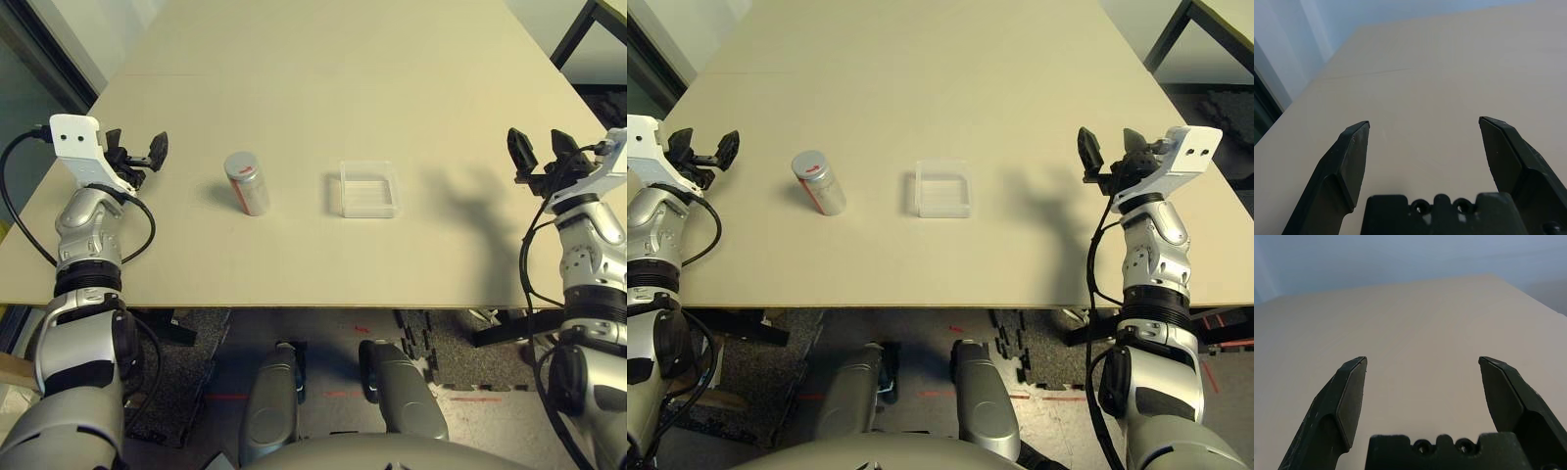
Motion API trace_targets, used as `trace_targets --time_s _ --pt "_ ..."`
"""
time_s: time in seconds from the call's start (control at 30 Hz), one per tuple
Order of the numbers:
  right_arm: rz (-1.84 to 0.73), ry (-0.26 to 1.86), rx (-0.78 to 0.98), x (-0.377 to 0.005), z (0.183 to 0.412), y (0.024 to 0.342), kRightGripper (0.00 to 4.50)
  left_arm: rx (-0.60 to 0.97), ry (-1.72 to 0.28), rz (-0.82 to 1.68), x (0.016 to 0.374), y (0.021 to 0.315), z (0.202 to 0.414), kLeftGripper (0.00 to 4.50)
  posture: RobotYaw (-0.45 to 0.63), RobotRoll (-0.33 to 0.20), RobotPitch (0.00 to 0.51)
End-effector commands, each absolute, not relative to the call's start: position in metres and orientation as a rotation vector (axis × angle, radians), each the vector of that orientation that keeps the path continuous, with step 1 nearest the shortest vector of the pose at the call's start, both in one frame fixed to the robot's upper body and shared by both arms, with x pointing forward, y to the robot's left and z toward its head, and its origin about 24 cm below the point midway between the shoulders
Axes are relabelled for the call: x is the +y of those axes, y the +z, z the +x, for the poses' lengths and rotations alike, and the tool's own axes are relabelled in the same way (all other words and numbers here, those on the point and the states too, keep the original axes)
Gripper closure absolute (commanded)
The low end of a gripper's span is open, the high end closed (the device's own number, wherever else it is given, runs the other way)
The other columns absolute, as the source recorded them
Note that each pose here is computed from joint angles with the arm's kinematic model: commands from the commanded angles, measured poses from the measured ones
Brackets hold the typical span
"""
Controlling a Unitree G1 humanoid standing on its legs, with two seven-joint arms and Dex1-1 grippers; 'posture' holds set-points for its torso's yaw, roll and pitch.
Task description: Pour the medicine from the bottle into the box.
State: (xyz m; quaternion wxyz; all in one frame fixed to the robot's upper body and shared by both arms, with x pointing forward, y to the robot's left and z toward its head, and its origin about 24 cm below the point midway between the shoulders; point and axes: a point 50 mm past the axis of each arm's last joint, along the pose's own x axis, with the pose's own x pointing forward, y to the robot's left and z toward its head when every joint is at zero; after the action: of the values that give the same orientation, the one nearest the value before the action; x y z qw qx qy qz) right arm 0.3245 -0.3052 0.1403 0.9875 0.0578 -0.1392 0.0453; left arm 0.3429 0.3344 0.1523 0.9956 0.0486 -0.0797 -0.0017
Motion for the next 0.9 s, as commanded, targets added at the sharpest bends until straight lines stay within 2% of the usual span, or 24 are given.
trace_targets --time_s 0.03,0.27,0.5,0.6,0.9 --pt "0.11 0.088 -0.274 -0.308 0.322 0.14 0.0 -0.132 -0.008 0.091 0.332 0.147 0.344 0.01 -0.09 0.0 0.191" --pt "0.109 0.093 -0.269 -0.309 0.323 0.138 0.0 -0.143 -0.043 0.091 0.326 0.153 0.348 0.01 -0.07 0.0 0.18" --pt "0.111 0.18 -0.26 -0.306 0.325 0.142 0.0 -0.154 -0.133 0.061 0.319 0.155 0.342 0.01 -0.06 0.0 0.171" --pt "0.116 0.283 -0.273 -0.299 0.324 0.147 0.0 -0.15 -0.182 0.056 0.317 0.158 0.336 0.01 -0.06 0.0 0.171" --pt "0.111 0.855 -0.216 -0.251 0.305 0.16 0.0 -0.123 -0.349 0.047 0.315 0.169 0.314 0.01 -0.05 0.0 0.162"
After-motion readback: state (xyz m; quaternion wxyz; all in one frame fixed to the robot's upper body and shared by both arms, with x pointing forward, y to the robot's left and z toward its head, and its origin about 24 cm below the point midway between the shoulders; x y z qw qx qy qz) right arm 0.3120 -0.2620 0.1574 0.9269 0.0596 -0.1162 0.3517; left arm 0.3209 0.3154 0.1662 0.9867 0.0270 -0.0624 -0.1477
